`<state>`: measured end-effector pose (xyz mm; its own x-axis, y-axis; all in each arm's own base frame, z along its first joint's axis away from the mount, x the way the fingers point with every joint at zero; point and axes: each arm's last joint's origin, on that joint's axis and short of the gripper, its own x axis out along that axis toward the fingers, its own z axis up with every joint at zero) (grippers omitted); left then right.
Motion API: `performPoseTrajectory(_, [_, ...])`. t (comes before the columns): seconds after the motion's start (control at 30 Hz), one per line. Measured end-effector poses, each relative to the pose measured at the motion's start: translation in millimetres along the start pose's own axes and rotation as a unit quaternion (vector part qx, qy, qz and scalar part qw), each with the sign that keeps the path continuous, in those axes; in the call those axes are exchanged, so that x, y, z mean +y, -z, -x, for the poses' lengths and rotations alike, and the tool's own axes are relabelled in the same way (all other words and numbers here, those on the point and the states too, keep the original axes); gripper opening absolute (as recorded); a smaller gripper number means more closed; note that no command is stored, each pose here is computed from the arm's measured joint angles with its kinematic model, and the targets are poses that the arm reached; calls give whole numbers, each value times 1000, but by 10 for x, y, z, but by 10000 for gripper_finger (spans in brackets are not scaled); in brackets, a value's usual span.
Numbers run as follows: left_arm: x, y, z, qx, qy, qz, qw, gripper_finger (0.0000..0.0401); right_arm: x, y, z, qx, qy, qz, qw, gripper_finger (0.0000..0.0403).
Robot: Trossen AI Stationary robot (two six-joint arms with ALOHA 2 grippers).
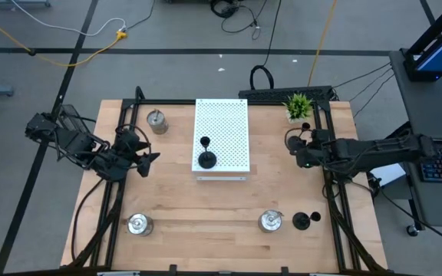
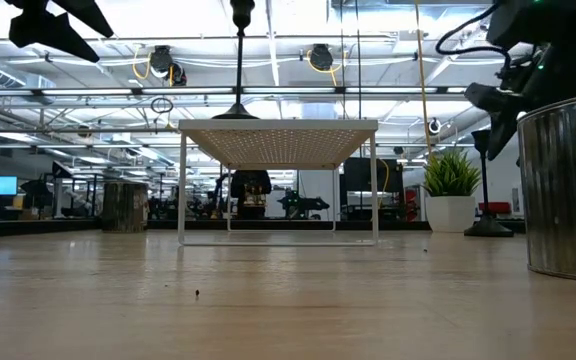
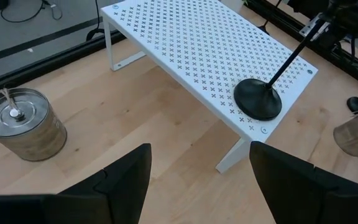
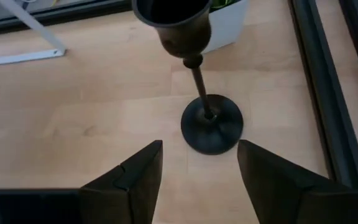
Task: Pick & Place candle stick holders
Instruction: Put the top black candle holder on the shelf aligned with the other black candle holder
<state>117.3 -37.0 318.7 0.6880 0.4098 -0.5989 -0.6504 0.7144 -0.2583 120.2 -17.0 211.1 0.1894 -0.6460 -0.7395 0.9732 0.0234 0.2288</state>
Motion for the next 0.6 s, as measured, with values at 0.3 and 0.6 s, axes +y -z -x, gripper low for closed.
performPoseTrajectory(0.3, [0,0,0,0,0,-12,1000,274,156,-6,-179,-11,25,-26,999,201])
performPoseTrajectory(0.6, [0,1,1,3,2,-18,1000,274,245,2,-370,-16,66,-26,997,201])
